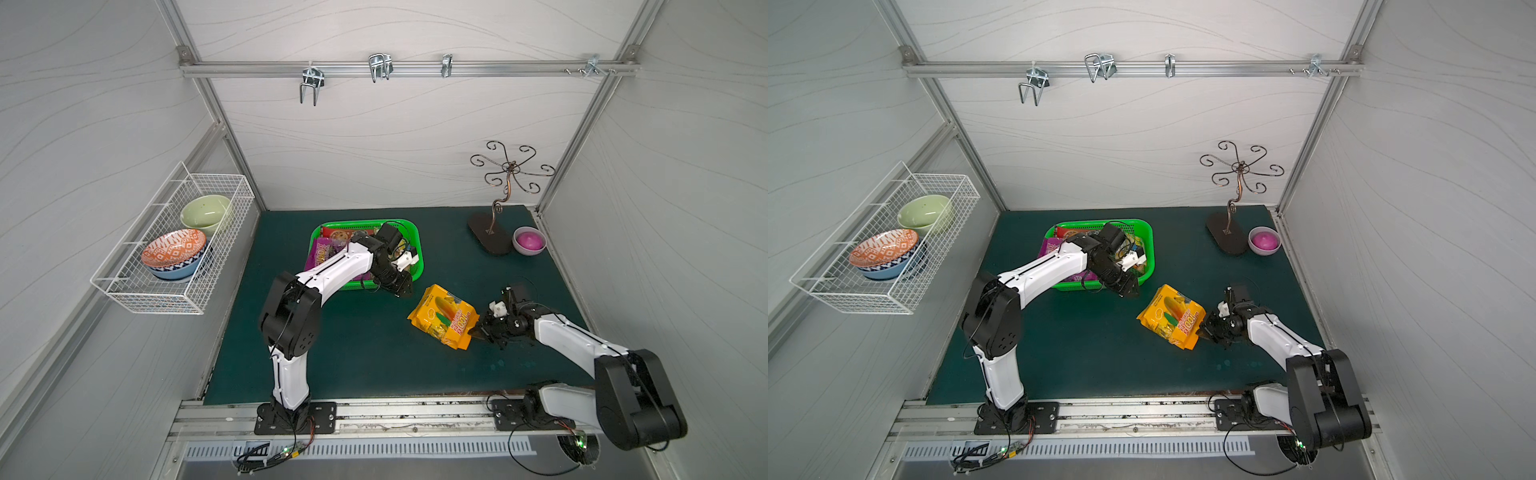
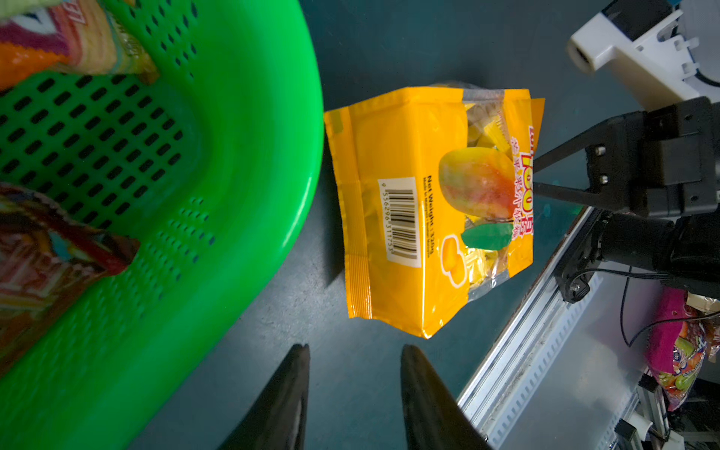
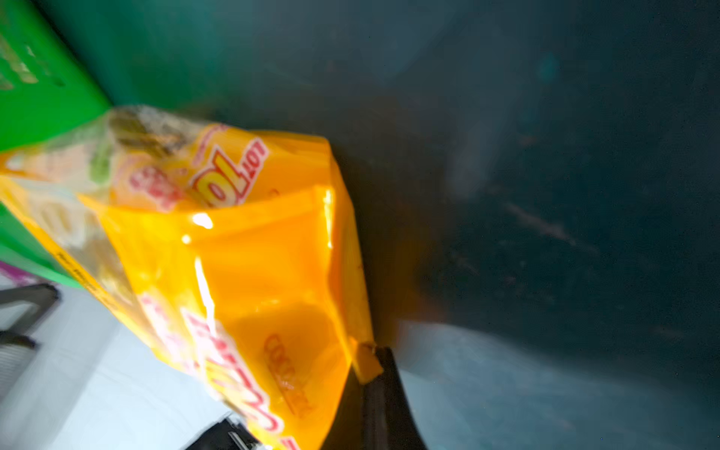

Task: Put the candies in the basket
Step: Move the candy to the center of the board.

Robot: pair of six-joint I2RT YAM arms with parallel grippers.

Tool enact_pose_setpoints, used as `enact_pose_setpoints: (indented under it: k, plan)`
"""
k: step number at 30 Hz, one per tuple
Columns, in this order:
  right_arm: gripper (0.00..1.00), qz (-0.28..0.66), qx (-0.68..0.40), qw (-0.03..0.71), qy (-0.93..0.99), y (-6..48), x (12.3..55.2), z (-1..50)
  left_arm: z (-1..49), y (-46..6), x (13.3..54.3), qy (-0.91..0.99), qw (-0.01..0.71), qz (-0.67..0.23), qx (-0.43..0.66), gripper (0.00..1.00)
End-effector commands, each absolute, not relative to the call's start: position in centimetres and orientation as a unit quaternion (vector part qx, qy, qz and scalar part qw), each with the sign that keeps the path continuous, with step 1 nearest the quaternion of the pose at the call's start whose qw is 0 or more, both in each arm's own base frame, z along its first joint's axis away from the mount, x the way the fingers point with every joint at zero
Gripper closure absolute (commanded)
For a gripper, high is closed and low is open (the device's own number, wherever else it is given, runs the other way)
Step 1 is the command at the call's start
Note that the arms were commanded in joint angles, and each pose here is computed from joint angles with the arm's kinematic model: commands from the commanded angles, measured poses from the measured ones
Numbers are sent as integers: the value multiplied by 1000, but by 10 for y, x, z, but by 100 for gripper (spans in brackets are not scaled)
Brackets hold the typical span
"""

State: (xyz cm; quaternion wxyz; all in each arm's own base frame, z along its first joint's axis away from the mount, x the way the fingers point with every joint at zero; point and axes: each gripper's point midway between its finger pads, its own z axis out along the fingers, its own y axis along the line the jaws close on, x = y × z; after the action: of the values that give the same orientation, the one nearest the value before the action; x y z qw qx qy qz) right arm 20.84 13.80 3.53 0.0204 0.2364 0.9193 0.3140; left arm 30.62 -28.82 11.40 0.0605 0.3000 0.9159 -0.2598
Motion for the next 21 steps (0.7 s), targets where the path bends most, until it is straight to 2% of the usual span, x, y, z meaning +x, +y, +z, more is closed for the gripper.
enact_pose_setpoints:
  k: [1,7,13,21]
  plan:
    - [100,281,240,65,927,118,224,45,109,-298,316,914,79,-264,299,58]
    - [100,270,296,78,913,72,239,43,96,-316,311,909,68,-307,273,53]
    - [100,290,347,84,888,40,262,40,88,-343,306,899,88,-308,298,49]
    - [100,294,388,95,868,-7,270,36,89,-386,324,880,83,-381,271,42]
